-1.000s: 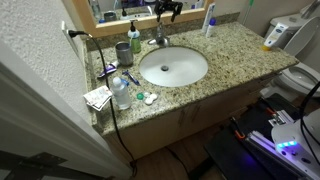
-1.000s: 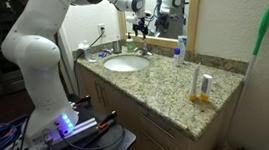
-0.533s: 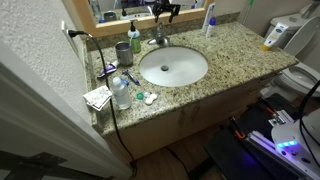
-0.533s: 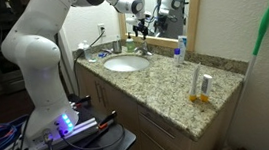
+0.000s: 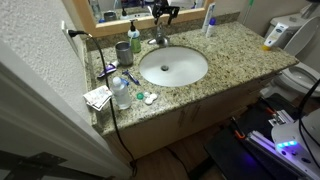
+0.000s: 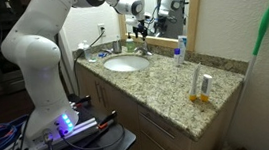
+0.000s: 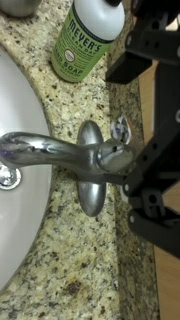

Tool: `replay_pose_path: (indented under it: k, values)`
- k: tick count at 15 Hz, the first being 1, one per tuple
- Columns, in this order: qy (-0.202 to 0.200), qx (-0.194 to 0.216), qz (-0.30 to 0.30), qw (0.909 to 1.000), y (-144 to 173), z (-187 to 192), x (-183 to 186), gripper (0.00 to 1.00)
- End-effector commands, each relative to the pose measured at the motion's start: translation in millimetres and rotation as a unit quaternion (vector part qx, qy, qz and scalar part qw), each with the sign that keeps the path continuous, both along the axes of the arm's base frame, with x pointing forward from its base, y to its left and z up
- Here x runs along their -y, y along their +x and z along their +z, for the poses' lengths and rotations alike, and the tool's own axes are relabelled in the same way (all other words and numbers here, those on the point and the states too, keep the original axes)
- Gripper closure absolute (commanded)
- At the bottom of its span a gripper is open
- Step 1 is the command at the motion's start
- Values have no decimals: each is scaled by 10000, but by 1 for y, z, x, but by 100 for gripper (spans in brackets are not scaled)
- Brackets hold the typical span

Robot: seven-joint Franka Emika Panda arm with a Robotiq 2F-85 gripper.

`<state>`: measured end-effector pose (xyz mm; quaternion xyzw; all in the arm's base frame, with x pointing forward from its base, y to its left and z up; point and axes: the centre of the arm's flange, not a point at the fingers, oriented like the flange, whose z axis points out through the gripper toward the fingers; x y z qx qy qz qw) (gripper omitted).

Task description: Close the tap faucet.

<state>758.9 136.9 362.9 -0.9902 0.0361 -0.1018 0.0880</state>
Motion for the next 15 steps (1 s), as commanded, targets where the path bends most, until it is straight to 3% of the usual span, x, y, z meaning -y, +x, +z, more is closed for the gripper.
replay_pose_path:
  k: [1, 9, 12, 15]
  values:
    - [8, 44, 25, 10000, -1, 2, 0, 40]
    - [-74, -18, 7, 10000, -1, 4, 3, 95]
    - [-86, -194, 21, 9998, -2, 2, 3, 93]
    - [-98, -870, 190, 9960, -8, -9, 3, 93]
